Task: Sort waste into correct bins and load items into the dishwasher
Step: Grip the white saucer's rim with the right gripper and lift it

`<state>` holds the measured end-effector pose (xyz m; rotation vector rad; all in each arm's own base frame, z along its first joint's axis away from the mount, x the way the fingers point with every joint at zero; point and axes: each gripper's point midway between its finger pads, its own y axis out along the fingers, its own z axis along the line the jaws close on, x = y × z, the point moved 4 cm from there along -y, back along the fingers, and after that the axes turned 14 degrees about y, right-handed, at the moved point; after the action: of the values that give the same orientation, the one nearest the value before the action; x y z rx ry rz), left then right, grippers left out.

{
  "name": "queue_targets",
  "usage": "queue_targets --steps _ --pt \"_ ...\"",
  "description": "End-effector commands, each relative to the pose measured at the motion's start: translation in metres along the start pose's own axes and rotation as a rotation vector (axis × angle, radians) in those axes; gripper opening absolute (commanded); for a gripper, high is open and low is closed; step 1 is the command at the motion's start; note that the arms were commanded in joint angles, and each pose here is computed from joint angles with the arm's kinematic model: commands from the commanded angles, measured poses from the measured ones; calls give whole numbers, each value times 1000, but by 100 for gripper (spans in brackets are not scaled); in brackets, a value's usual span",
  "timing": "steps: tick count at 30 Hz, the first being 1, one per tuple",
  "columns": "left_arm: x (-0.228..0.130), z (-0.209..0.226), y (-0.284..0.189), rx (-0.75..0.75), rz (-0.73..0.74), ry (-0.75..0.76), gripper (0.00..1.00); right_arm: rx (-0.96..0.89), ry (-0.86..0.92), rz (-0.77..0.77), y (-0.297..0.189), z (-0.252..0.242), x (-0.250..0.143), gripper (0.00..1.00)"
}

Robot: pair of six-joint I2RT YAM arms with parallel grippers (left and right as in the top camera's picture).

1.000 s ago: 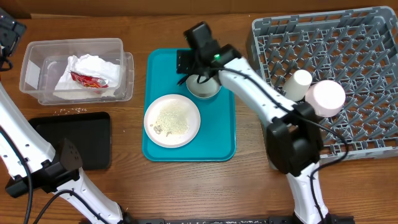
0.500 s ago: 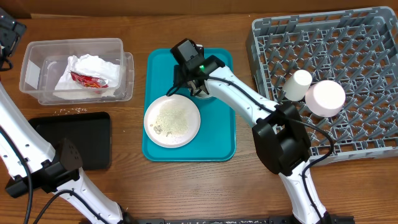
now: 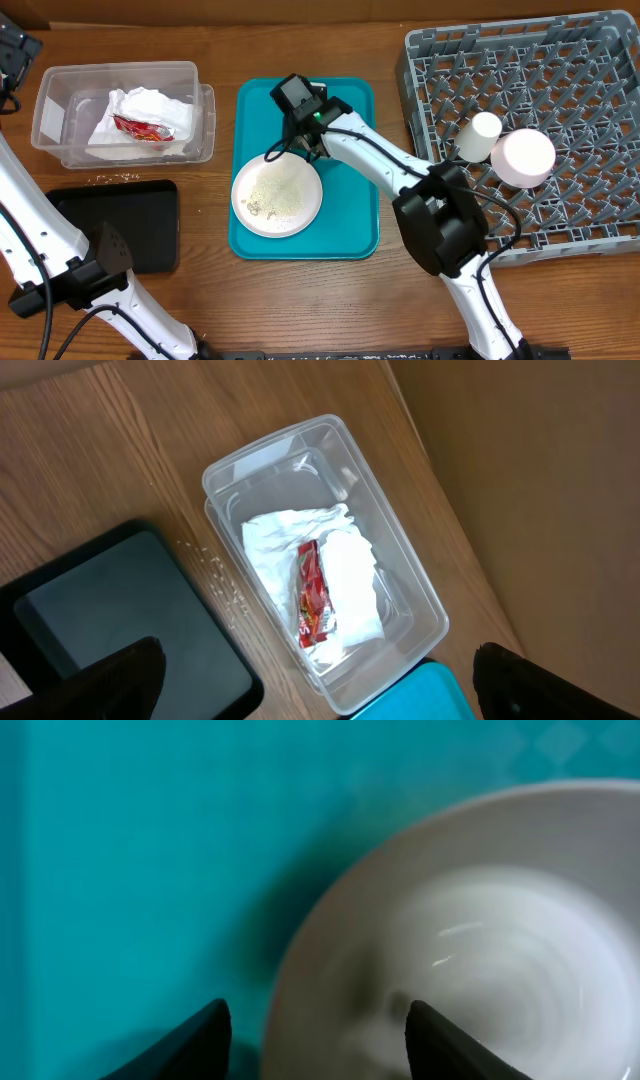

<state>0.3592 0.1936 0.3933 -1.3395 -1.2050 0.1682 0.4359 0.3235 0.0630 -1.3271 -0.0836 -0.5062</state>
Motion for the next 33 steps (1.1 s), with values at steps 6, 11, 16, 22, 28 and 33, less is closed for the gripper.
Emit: queue_targets --steps 6,11,16,22,28,33 --pt "-1 -1 6 11 10 28 100 -23 9 -18 2 -2 1 46" --pt "-1 -1 6 11 10 28 100 -22 9 -19 -4 1 4 36" --pt "-1 -1 6 11 10 28 100 -21 9 -18 -5 1 4 35" --pt "-1 -1 6 11 10 28 100 -3 9 -3 -7 5 4 36" --pt "-1 -1 6 11 10 28 100 3 8 -8 -17 10 9 45" --pt "-1 -1 6 11 10 28 100 12 -15 -15 -24 14 14 42"
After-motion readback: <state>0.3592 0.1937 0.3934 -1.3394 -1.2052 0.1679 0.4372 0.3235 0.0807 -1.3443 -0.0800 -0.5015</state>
